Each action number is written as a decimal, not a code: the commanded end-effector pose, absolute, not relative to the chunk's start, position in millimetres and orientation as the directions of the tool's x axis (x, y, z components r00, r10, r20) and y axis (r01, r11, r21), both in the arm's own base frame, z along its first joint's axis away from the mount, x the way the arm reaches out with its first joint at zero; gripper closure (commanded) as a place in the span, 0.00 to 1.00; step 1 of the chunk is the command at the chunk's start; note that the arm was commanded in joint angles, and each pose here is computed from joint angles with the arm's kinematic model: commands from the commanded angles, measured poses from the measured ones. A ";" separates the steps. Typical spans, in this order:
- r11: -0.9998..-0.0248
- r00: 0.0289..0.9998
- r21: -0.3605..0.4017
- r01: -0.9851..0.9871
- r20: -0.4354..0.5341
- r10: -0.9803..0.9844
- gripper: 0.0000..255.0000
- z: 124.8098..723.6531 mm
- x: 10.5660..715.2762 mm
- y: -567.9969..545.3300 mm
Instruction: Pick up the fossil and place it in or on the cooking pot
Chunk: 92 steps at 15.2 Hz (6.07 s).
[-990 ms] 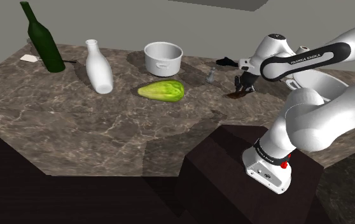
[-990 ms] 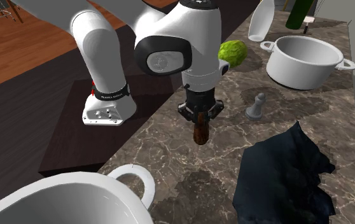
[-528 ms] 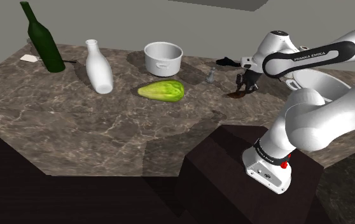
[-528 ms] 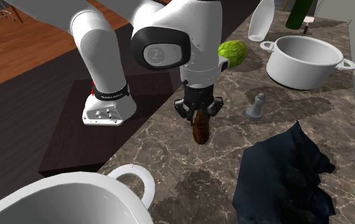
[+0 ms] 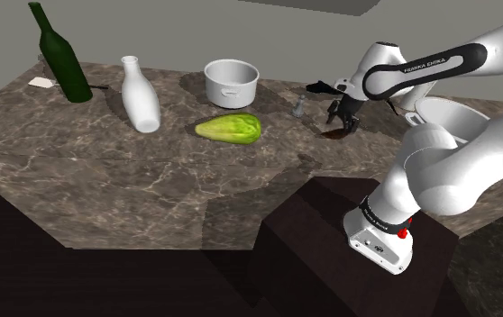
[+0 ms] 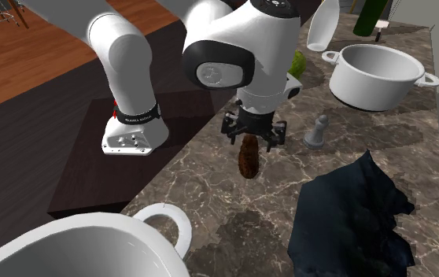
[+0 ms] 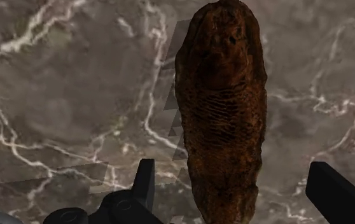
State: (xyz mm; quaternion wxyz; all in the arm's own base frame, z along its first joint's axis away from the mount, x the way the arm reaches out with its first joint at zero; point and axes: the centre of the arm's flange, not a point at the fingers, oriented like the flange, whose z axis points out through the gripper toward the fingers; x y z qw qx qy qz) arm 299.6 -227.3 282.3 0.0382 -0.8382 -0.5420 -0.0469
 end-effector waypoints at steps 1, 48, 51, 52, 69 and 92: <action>-0.412 0.410 -0.014 0.911 0.121 0.904 0.00 271.8 300.1 -226.3; -0.412 0.410 -0.014 0.911 0.121 0.904 1.00 411.3 300.5 -225.3; -0.412 0.410 -0.014 0.911 0.121 0.904 1.00 427.2 300.5 -225.3; -0.412 0.410 -0.014 0.911 0.121 0.904 1.00 432.5 300.5 -225.3; -0.412 0.410 -0.014 0.911 0.121 0.904 1.00 471.4 210.2 -321.6; -0.412 0.410 -0.014 0.911 0.121 0.904 1.00 477.0 2.7 -543.1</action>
